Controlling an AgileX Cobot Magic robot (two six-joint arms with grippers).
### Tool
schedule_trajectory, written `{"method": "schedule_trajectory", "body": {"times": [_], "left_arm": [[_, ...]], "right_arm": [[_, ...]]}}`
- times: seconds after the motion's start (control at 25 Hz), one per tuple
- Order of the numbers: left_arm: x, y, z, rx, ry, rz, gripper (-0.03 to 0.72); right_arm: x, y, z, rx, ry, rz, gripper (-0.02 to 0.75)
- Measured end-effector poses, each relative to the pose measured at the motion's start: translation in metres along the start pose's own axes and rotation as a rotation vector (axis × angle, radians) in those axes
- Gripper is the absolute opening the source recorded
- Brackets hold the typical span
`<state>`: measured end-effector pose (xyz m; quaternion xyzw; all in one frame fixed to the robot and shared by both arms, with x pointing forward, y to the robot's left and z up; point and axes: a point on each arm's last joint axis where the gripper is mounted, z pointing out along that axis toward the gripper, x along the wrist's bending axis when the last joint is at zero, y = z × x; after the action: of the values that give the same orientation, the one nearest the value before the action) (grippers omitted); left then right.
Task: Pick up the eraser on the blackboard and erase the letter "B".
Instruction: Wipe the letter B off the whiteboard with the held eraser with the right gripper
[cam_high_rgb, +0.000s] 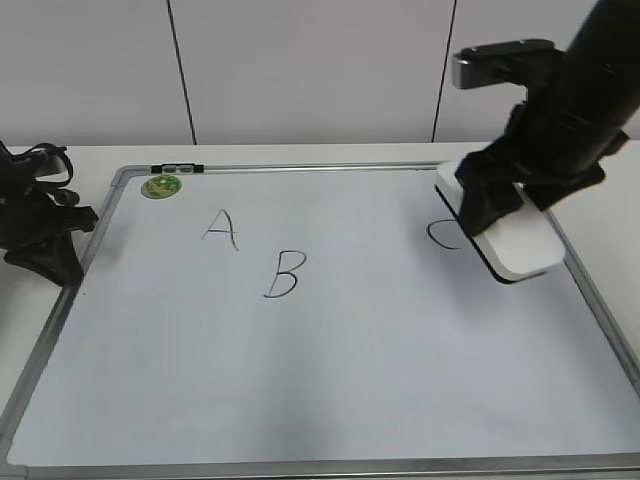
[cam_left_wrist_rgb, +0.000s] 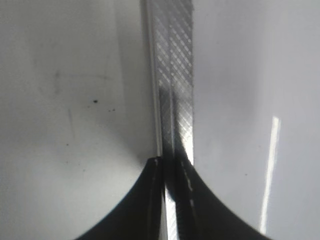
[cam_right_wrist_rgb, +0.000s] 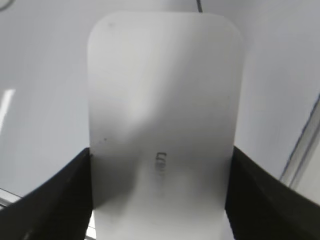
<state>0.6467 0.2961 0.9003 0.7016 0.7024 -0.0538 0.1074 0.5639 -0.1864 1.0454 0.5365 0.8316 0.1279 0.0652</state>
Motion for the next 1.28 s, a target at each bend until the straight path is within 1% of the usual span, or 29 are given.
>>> {"method": "schedule_trajectory", "body": {"times": [0.04,0.08,0.16,0.24,0.44,0.48,0.6,0.72,0.76,0.84,0.96,1.08,1.28], "left_arm": [[0.000,0.000,0.000,0.000,0.000,0.000,0.032],[0.000,0.000,0.000,0.000,0.000,0.000,0.032],[0.000,0.000,0.000,0.000,-0.002,-0.001,0.032],[0.000,0.000,0.000,0.000,-0.003,-0.003,0.032],[0.000,0.000,0.000,0.002,-0.004,-0.003,0.032],[0.000,0.000,0.000,0.004,-0.004,-0.003,0.032],[0.000,-0.001,0.000,0.006,-0.005,-0.003,0.032],[0.000,-0.001,0.000,0.006,-0.005,-0.005,0.032],[0.000,-0.001,0.000,0.006,-0.005,-0.004,0.032],[0.000,-0.001,0.000,0.006,-0.005,-0.004,0.032],[0.000,-0.001,0.000,0.006,-0.007,-0.005,0.032],[0.000,-0.001,0.000,0.006,-0.007,-0.006,0.032],[0.000,-0.001,0.000,0.007,-0.009,-0.007,0.032]], "right_arm": [[0.013,0.016,-0.003,-0.032,0.009,-0.045,0.528],[0.013,0.016,-0.003,-0.032,0.009,-0.045,0.528],[0.021,0.027,0.000,-0.036,0.016,-0.074,0.528],[0.029,0.041,0.012,-0.009,0.025,-0.102,0.528],[0.031,0.061,0.042,0.069,0.035,-0.112,0.528],[0.032,0.068,0.056,0.104,0.042,-0.113,0.528],[0.034,0.080,0.071,0.134,0.064,-0.107,0.528],[0.036,0.087,0.079,0.129,0.069,-0.111,0.527],[0.044,0.094,0.085,0.124,0.073,-0.128,0.527],[0.052,0.099,0.086,0.110,0.074,-0.146,0.527],[0.078,0.107,0.095,0.096,0.082,-0.203,0.527],[0.090,0.114,0.108,0.090,0.088,-0.226,0.527],[0.092,0.118,0.126,0.101,0.090,-0.227,0.527]]}}
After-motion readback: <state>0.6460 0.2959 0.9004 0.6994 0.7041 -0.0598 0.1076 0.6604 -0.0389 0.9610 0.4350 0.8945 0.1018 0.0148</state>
